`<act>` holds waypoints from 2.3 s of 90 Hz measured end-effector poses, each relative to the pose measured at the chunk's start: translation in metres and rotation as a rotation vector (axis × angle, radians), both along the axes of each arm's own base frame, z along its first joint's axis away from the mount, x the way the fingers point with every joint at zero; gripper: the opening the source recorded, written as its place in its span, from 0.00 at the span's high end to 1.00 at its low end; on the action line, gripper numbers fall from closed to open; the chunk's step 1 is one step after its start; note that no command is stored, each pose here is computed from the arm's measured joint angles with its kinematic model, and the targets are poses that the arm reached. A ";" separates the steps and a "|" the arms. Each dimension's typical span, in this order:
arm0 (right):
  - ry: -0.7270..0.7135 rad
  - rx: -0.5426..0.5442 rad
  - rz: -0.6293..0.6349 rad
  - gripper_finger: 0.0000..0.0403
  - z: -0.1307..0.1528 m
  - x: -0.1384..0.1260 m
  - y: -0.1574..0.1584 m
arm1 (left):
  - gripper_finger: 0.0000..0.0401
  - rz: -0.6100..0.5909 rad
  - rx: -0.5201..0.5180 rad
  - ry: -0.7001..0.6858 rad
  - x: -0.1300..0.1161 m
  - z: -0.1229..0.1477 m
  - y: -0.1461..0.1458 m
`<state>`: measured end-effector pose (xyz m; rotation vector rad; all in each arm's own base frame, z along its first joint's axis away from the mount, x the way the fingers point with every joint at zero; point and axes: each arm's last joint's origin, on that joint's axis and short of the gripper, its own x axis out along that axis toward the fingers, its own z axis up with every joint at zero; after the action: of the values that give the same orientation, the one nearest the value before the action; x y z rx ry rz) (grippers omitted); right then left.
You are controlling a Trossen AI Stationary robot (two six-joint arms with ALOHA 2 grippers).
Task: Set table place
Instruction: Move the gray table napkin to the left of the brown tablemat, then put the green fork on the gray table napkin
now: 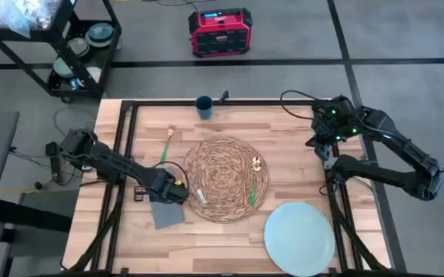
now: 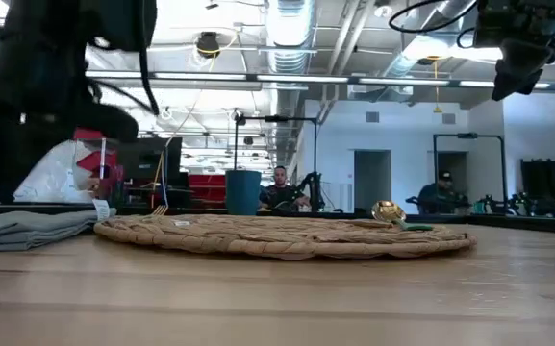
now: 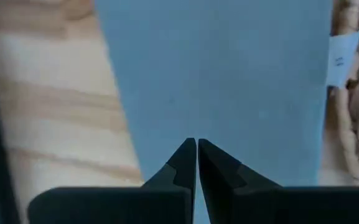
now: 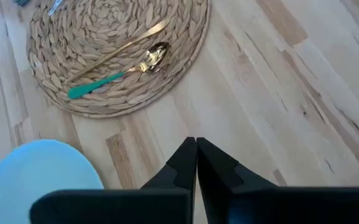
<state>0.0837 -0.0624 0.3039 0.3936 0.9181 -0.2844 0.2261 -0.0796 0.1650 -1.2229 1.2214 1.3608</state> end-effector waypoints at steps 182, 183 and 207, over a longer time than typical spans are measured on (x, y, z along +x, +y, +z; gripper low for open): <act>-0.068 -0.096 0.034 0.86 0.003 0.018 -0.017 | 1.00 0.337 0.487 -0.164 -0.022 0.067 0.088; -0.068 -0.091 0.028 0.86 0.002 0.019 -0.017 | 1.00 0.347 0.506 -0.158 -0.023 0.067 0.091; -0.014 -0.009 -0.008 0.73 -0.009 0.035 -0.032 | 0.94 0.003 0.534 -0.255 -0.007 0.073 0.177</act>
<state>0.1189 -0.0941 0.2954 0.3905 0.9010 -0.2932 0.2194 0.0974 0.2378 -0.9739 0.6206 1.3678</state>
